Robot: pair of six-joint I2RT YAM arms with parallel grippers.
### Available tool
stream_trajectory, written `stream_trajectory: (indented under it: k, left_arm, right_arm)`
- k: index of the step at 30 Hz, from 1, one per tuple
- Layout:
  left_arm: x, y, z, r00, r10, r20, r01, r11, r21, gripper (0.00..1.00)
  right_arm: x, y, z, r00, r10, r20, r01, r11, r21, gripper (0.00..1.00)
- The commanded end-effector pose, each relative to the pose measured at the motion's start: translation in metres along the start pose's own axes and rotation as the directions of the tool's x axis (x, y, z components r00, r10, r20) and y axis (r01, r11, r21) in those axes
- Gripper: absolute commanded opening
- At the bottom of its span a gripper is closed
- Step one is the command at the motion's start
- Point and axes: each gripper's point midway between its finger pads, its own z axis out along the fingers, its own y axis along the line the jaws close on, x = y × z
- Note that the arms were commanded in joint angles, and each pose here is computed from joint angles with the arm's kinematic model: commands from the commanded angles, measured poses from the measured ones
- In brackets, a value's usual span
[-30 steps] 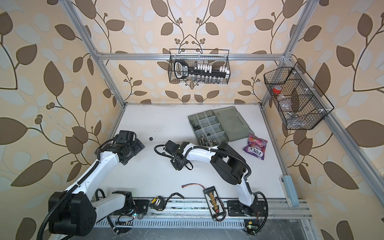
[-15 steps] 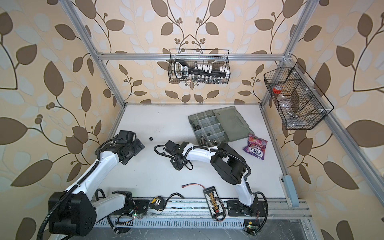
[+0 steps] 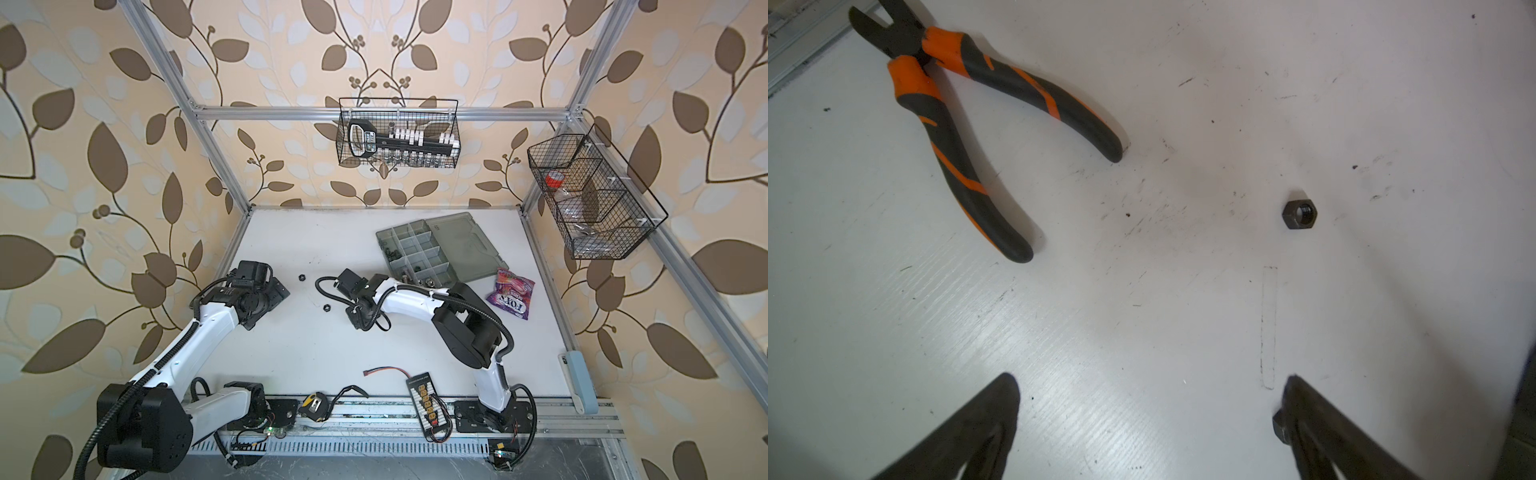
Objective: Sort the screws and nuts into containers
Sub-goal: 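Carry the black nut over the parts box with the right gripper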
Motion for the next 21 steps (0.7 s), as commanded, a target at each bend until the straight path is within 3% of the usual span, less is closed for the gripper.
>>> stream_trajectory:
  k: [1,11,21]
  left_arm:
    - [-0.007,0.001,-0.005,1.0,-0.003,0.022,0.003,1.0,0.003,0.99]
    - [-0.007,0.002,-0.005,1.0,-0.001,0.021,0.001,1.0,0.0,0.99]
    - [-0.006,0.002,-0.006,1.0,-0.001,0.02,0.001,1.0,0.001,0.99]
  right_arm:
    - [-0.029,-0.032,-0.037,0.993,0.064,0.102,-0.067,0.998,0.024,0.07]
    - [-0.051,-0.164,-0.059,0.942,0.265,0.204,-0.292,0.95,0.114,0.07]
    - [-0.058,-0.221,-0.048,0.91,0.348,0.224,-0.382,0.915,0.129,0.07]
